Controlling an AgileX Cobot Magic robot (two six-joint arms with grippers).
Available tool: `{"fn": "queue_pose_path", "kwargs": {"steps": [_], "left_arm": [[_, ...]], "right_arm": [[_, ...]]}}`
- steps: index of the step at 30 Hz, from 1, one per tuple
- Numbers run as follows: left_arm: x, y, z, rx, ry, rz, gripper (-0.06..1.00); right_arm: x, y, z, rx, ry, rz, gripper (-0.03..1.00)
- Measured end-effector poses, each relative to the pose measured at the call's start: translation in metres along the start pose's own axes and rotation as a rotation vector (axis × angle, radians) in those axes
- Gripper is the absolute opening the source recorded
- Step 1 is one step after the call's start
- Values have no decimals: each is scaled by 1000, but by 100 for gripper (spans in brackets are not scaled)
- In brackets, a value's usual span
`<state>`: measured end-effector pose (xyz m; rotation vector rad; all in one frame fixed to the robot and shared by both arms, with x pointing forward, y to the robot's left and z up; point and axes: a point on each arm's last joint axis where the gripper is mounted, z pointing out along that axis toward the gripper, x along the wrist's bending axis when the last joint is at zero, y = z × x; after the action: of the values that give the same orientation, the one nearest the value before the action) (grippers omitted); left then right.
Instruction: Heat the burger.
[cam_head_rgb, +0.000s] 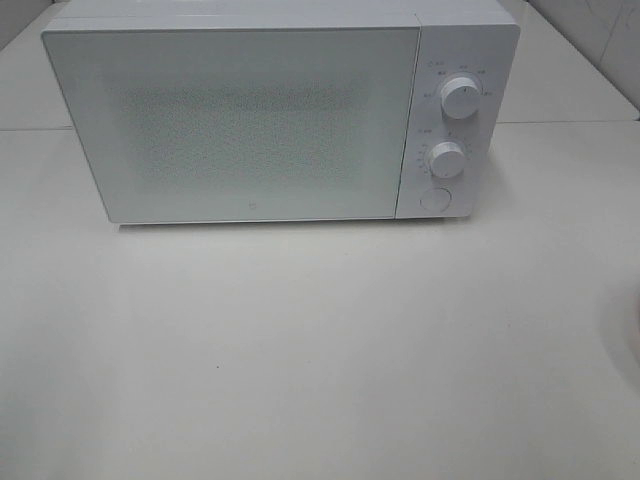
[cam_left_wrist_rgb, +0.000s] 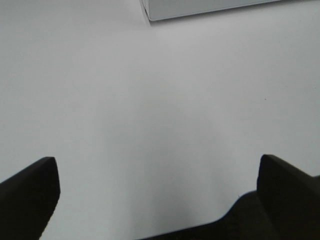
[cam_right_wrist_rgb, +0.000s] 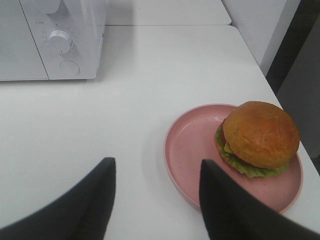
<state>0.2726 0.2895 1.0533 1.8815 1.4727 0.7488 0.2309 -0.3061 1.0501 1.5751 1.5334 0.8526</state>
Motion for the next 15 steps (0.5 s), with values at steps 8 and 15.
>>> {"fn": "queue_pose_path", "kwargs": {"steps": [8, 15], "left_arm": [[-3, -14, -21, -150, 59, 4, 100], [-4, -22, -30, -222, 78, -17, 100]], "right_arm": [[0, 0, 0, 0, 0, 0, 46], [0, 0, 0, 0, 0, 0, 46]]}}
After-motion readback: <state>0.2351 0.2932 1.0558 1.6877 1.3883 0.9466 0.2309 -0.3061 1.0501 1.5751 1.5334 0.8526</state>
